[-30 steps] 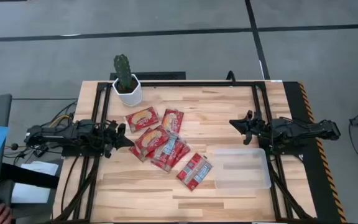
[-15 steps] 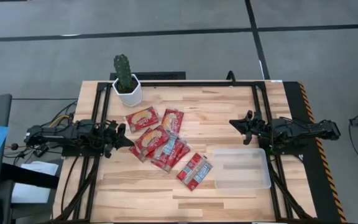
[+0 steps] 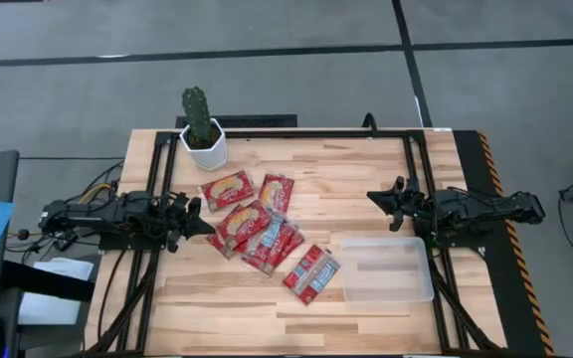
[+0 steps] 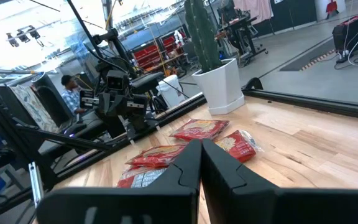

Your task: Sort popcorn bags into baskets

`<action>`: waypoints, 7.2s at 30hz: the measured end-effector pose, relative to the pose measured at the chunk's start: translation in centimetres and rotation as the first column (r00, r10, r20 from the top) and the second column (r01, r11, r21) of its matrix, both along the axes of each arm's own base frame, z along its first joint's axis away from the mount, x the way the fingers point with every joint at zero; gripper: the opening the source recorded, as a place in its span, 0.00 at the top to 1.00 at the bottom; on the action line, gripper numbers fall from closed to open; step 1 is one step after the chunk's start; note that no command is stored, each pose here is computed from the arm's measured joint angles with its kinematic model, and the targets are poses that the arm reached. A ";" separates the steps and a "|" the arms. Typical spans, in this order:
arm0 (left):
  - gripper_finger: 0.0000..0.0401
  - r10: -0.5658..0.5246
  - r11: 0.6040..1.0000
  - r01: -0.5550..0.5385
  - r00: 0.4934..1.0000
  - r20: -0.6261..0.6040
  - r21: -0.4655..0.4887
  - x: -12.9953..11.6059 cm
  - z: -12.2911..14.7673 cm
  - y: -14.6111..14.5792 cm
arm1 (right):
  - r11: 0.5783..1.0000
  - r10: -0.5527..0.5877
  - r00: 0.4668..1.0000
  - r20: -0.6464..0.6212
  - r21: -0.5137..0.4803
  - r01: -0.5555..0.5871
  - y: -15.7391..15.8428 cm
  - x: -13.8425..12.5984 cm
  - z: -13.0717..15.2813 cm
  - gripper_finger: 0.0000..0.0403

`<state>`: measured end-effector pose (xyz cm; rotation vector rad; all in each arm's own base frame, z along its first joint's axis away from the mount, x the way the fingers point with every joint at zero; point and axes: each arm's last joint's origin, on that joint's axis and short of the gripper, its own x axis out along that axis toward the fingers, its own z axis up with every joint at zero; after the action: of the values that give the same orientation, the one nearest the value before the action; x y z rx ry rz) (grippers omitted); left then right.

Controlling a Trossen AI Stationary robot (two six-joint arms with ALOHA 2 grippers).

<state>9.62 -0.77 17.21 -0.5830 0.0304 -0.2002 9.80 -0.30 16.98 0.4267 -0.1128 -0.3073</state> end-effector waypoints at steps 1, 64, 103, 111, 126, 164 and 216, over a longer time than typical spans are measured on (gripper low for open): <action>1.00 0.000 1.000 0.000 1.000 0.000 0.000 0.0 0.0 0.0 | 1.000 0.000 1.000 0.000 0.000 0.000 0.0 0.0 0.0 0.91; 0.48 0.597 0.713 -0.524 0.802 0.011 -0.467 -1.1 8.8 1.9 | 0.978 -0.137 0.986 -0.090 -0.169 0.121 -1.0 4.2 14.2 0.43; 0.49 0.202 0.497 -0.724 0.632 -0.748 -0.478 4.0 -2.2 -2.6 | 0.862 0.383 0.732 -0.564 0.503 -0.063 -6.7 32.1 0.2 0.35; 0.49 0.226 0.430 -0.723 0.666 -0.711 -0.541 4.3 -2.3 -3.7 | 0.866 0.378 0.730 -0.570 0.497 -0.060 -7.0 32.0 0.2 0.35; 0.49 0.253 0.429 -0.760 0.619 -0.743 -0.488 6.9 -5.1 -4.7 | 0.871 0.386 0.708 -0.591 0.486 -0.070 -6.6 32.8 -2.5 0.35; 0.49 0.251 0.535 -0.682 0.691 -0.678 -0.498 8.4 -5.3 -4.9 | 0.804 0.494 0.764 -0.415 0.553 -0.220 -10.0 31.8 2.1 0.99; 0.49 0.256 0.599 -0.659 0.696 -0.670 -0.455 8.4 -5.3 -4.9 | 0.682 0.603 -0.167 -0.780 0.613 -0.399 4.5 6.4 12.4 1.00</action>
<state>18.02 -5.68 11.95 -1.3565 0.3709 0.5476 16.19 4.22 29.39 0.2951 1.5412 0.3063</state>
